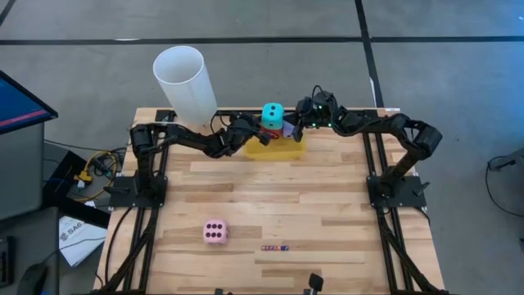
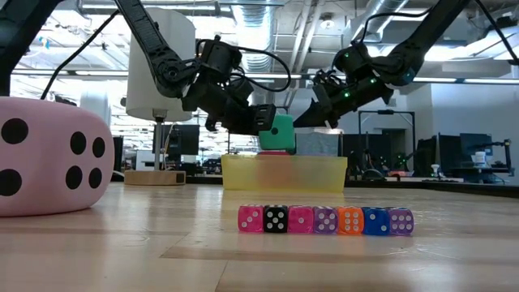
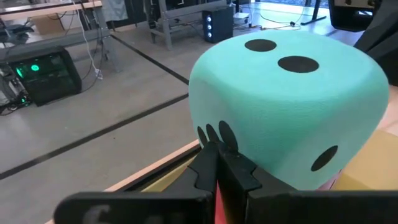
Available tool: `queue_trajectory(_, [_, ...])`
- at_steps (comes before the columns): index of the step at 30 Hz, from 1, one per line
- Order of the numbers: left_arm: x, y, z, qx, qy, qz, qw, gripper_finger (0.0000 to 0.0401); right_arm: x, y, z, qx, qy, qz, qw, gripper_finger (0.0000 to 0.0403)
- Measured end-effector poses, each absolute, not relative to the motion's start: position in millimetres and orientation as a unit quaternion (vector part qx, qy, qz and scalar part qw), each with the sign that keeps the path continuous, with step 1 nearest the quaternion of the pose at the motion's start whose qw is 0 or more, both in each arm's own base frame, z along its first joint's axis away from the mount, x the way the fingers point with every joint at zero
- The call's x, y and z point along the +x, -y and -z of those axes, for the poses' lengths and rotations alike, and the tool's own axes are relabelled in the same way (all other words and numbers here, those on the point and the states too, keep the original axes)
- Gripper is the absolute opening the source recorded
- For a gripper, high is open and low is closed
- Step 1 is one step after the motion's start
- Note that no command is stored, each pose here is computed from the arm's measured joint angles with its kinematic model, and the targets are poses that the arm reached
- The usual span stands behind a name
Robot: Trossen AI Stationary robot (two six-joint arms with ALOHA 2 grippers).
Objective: Pick & Place Dice
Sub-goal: Put the big light blue dice into the yellow bin
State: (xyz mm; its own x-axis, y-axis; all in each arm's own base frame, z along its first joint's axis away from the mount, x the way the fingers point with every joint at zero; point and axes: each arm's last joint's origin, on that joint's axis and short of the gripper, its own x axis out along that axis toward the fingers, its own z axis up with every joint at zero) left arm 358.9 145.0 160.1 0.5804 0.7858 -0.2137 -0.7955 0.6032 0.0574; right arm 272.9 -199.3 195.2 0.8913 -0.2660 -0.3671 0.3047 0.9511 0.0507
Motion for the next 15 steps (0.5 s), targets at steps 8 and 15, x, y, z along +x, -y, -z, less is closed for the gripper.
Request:
queue_trajectory(8, [359.5, -144.1, -160.0, -0.023, -0.109, -0.438, 0.892, 0.0, 269.8, 203.7, -195.6, 0.054, -0.179, 0.156, 0.97, 0.0])
queue_trajectory(15, [359.6, -143.9, -160.5, -0.022, -0.105, -0.442, 0.891, 0.0, 269.7, 203.9, -195.7, 0.053, -0.179, 0.157, 0.97, 0.0])
